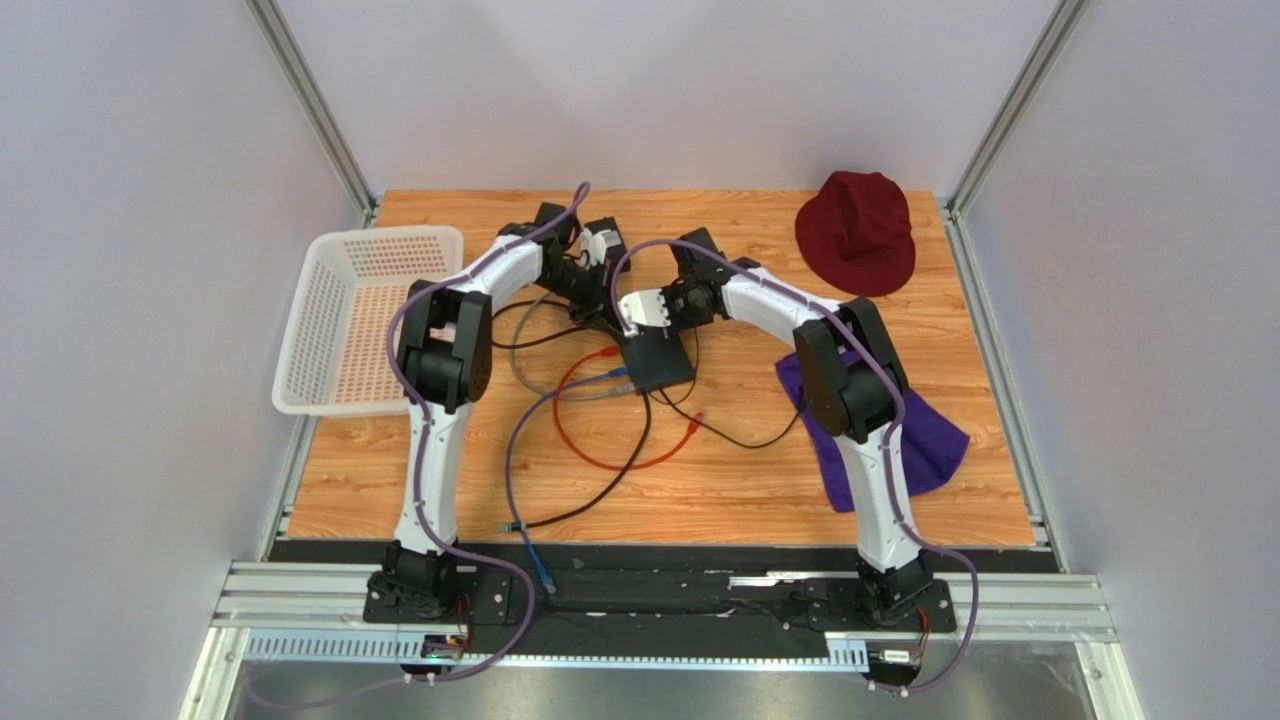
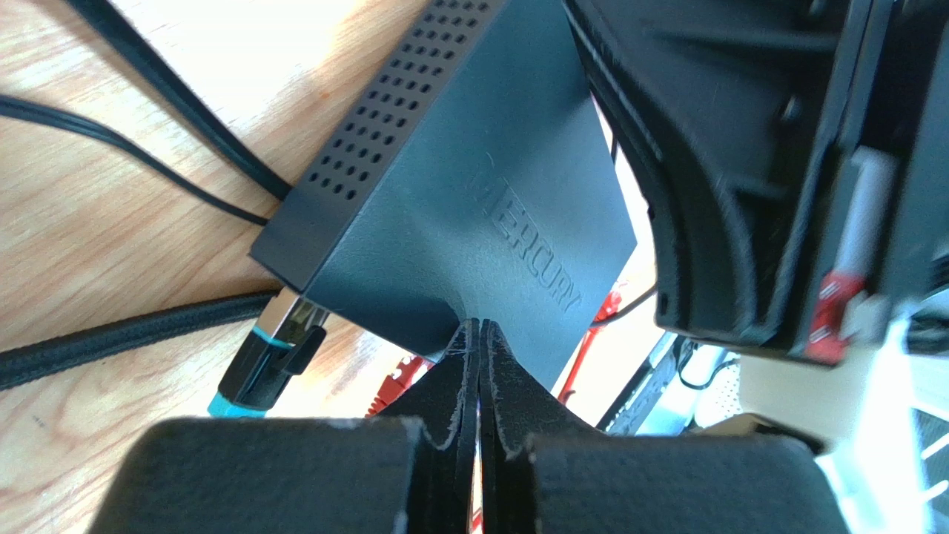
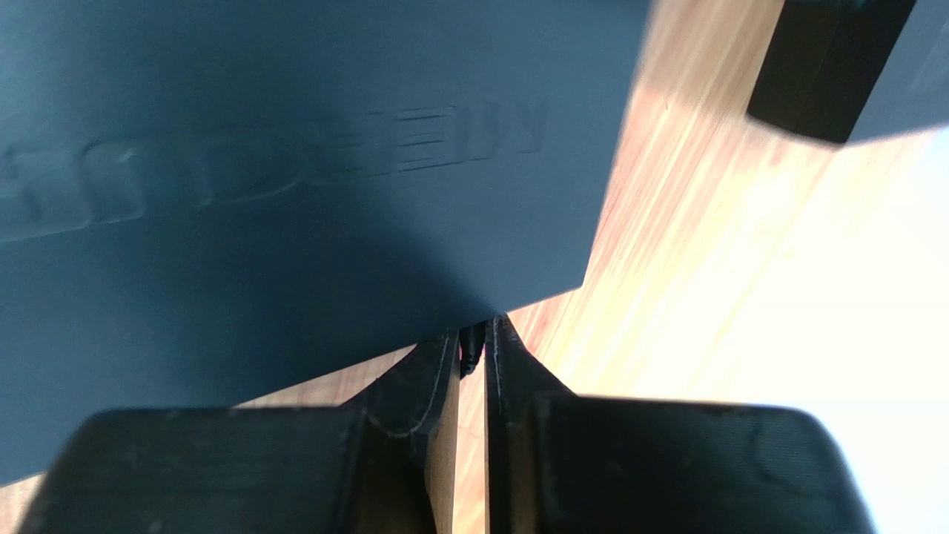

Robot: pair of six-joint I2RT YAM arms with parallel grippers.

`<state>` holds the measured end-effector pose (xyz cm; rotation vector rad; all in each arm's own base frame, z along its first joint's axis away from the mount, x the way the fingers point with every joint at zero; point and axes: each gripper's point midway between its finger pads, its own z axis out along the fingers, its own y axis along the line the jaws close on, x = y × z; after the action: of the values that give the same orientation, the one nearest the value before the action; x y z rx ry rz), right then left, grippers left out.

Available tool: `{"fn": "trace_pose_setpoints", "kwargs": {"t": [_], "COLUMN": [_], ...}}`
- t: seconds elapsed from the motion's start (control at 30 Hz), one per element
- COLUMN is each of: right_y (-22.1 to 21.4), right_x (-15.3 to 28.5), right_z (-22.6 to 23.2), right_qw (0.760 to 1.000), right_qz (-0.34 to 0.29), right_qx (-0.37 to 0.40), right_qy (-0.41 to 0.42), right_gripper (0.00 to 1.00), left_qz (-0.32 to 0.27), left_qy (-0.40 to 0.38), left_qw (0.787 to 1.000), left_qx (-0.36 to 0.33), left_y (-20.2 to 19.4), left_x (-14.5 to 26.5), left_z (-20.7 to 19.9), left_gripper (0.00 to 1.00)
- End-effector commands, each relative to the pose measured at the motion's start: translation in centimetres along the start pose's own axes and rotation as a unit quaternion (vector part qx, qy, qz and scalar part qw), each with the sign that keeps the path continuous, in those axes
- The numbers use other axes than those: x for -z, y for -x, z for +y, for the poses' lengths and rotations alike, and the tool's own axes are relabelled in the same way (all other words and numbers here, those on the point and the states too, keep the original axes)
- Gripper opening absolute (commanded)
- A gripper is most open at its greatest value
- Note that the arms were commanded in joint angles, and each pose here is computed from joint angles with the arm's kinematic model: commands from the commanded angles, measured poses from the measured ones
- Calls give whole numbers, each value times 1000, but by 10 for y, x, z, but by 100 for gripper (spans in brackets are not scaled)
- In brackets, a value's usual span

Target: Pull the plug from the switch port

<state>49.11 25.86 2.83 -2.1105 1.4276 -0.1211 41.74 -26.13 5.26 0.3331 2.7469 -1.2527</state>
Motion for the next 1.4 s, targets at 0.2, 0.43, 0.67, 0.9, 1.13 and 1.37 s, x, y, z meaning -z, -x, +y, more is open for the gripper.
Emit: {"fn": "trace_pose_setpoints", "kwargs": {"t": [0.2,0.43,0.67,0.9,1.13,1.37], "right_y": [6,-15,-58,-121,-124,-96], "right_x": [21,25,40,82,119,113], "right_z": [78,72,50,13,33,18], "right_qw": [959,947,902,734,645,658], "right_qz": [-33,-6,61,104,56,19], "right_qx": [-238,-287,-423,-661,-755,-748], "right_qy": [152,143,64,-114,-103,-83], "right_gripper": [0,0,0,0,4,67], "left_qz": [-27,-2,-6,-12,-36,-72], "left_qy": [-83,-63,-67,-67,-53,-57], "left_qw": [996,998,998,998,995,989], "left_qx": [-21,9,-4,-18,-73,-114], "left_y": [6,1,3,8,17,30], "left_x": [16,-11,-9,-6,15,50], "left_z": [-41,-25,-28,-33,-48,-78], "left_gripper": [7,0,0,0,0,0]}}
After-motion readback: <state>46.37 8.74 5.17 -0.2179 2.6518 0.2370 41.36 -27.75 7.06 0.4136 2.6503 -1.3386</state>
